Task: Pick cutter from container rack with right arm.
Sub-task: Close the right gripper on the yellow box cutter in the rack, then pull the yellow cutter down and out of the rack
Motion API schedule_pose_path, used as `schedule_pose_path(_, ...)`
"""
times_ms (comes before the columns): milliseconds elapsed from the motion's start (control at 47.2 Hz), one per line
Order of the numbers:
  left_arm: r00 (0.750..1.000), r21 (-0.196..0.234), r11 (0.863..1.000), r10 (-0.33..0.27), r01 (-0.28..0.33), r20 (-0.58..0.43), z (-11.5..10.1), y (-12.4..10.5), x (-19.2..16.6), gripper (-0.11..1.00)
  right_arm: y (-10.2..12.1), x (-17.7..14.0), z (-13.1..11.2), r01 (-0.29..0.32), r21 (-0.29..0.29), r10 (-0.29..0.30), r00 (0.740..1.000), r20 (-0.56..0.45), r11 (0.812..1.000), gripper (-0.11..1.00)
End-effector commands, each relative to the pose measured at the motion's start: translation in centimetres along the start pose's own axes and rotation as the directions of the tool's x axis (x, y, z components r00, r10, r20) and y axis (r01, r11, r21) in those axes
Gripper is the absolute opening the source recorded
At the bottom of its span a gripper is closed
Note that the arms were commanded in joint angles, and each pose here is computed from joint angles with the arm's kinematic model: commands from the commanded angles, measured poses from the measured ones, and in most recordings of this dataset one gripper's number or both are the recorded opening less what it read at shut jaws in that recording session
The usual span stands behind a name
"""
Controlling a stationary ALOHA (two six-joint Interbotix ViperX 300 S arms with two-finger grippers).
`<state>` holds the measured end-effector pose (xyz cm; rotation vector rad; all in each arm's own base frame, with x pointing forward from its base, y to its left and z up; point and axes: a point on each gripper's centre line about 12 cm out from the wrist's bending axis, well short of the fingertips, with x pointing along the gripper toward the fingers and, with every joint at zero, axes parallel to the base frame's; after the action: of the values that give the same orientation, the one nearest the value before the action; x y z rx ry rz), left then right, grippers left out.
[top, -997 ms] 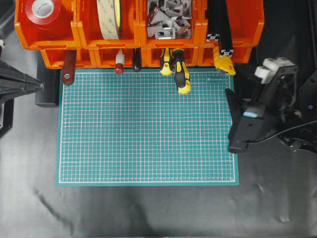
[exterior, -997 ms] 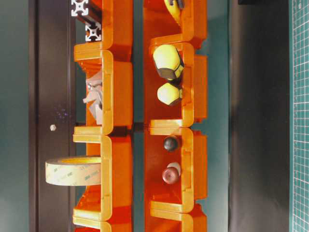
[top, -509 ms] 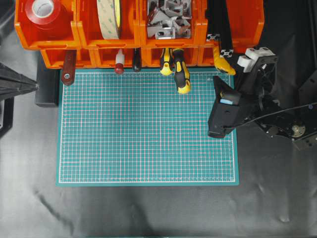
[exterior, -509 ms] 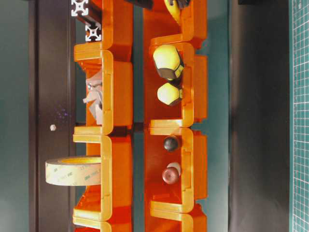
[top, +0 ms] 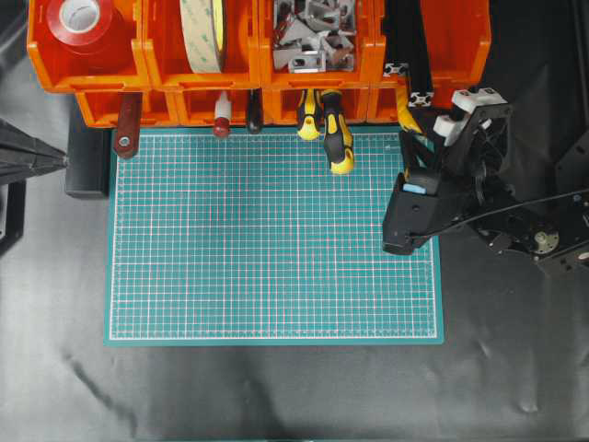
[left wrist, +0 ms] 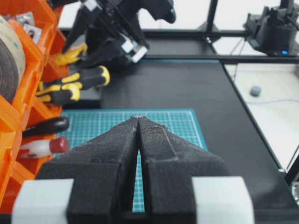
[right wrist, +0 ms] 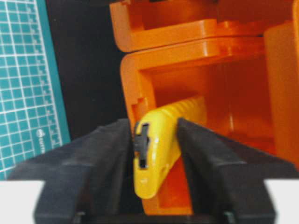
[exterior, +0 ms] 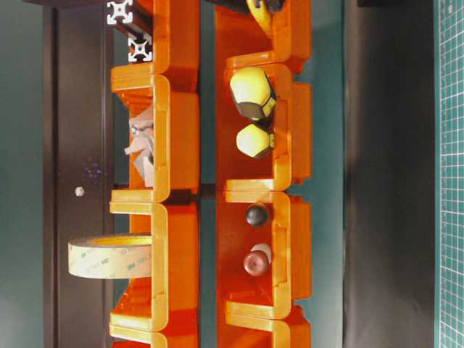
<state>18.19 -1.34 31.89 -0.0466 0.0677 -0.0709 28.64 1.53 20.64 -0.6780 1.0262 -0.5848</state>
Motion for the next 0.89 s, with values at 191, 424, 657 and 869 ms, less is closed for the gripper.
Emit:
schedule_pose_path(191,1.000,0.002,1.000,-0.002,0.002,0.020,0.6,-0.1,-0.1,0.00,0.3,-0.8,0.4,-0.019,0.007,0.019,1.000,0.020,1.000,0.30)
schedule_pose_path(424,1.000,0.002,1.000,-0.003,0.002,0.023,0.6,-0.1,-0.2,0.00,-0.3,-2.5,1.4,0.028,0.010,-0.028,0.999,0.022,1.000,0.30)
schedule_pose_path(657,1.000,0.003,1.000,-0.002,0.002,0.021,0.6,-0.1,-0.2,0.00,-1.0,-5.8,3.3,0.062,0.000,-0.062,0.996,0.061,0.998,0.28)
schedule_pose_path(869,1.000,0.003,1.000,-0.002,0.002,0.020,0.5,-0.1,-0.2,0.00,-2.0,-10.2,5.5,0.079,-0.032,-0.075,0.992,0.103,0.996,0.27)
